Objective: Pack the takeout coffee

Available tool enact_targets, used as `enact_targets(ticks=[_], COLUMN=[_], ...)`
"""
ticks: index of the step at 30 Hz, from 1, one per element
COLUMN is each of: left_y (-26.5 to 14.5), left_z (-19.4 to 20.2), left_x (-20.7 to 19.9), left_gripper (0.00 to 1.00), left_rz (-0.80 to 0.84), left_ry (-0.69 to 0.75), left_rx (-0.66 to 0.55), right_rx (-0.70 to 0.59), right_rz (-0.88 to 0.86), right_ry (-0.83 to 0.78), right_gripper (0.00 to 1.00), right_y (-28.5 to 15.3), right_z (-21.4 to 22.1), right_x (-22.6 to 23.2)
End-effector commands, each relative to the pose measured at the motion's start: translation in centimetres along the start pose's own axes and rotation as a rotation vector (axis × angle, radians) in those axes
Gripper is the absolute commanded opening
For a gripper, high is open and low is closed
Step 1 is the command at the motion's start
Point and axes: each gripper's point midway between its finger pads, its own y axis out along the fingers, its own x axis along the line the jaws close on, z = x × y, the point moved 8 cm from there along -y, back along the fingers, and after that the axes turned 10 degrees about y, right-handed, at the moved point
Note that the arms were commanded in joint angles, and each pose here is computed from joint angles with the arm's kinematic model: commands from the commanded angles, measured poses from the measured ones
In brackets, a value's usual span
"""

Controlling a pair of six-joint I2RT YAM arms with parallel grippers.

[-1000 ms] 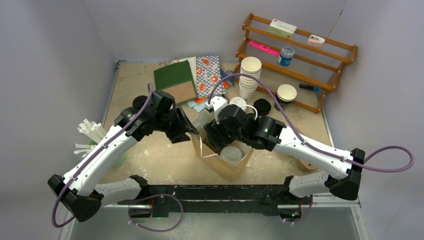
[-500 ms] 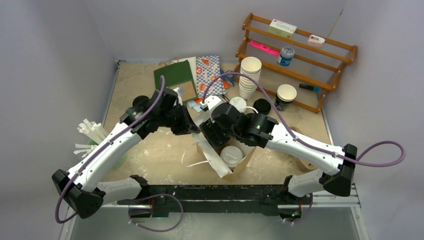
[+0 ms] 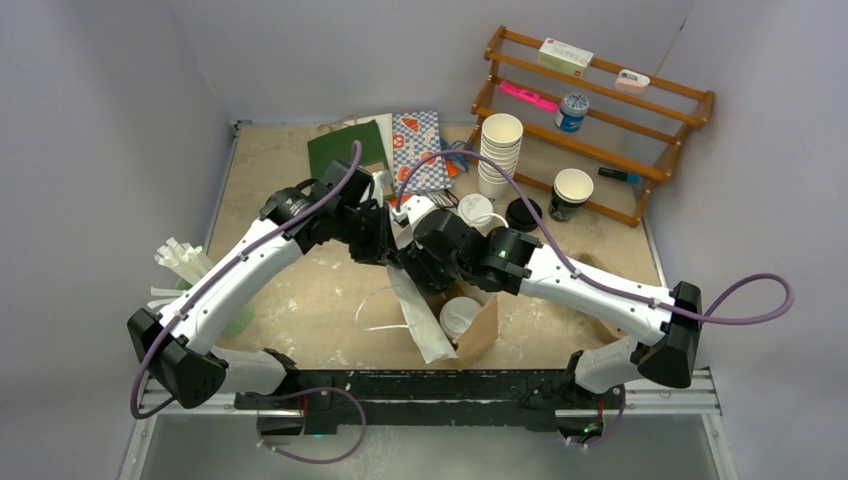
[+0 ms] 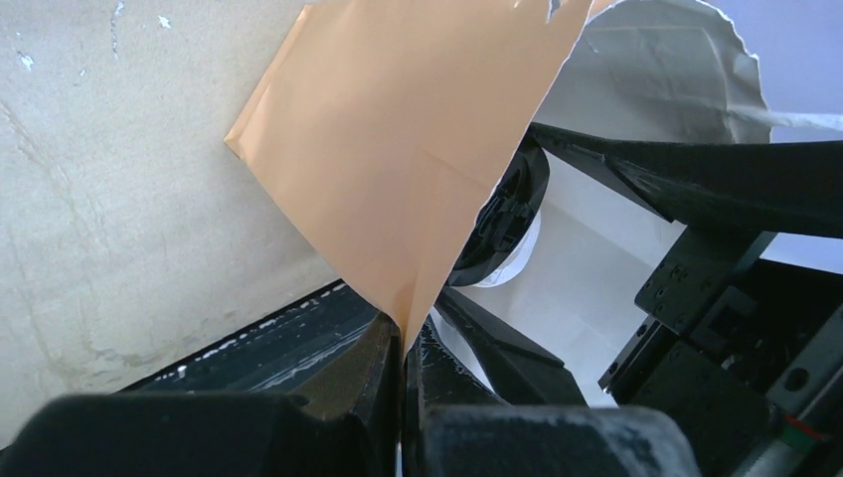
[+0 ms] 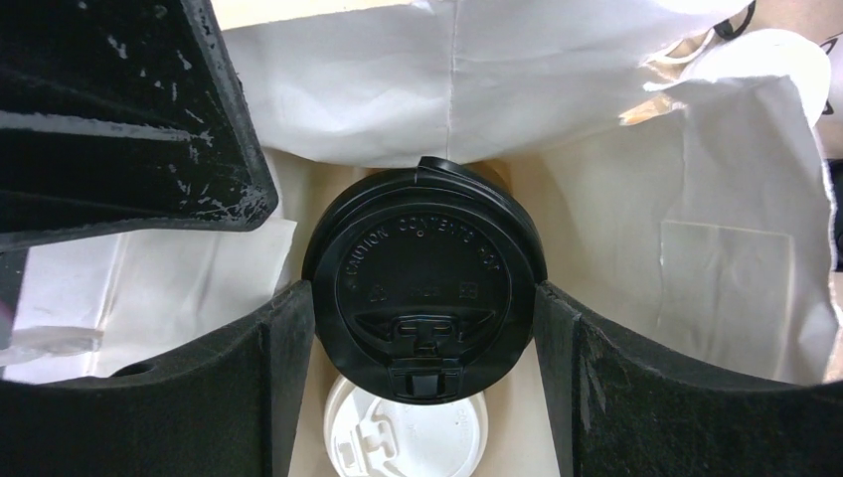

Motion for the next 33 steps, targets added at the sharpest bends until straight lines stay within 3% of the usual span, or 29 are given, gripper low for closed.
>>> enact_targets(ticks=[1, 33], left_y=[-0.2, -0.9], left_z=[1.3, 1.8], left_x=[0.4, 0.8], left_gripper=[0.0, 0.0], left_rz=[-0.035, -0.075], left_ry=[0.029, -0.073], left_rx=[0.133, 0.041], right_rx=[-0.023, 0.003], right_rz=[0.019, 0.038], right_ry=[-0.009, -0.1], right_gripper=[0.44, 0.43], right_y=[0.5, 2.8], right_z=[0.0, 2.5], right_x=[-0.1, -0.9])
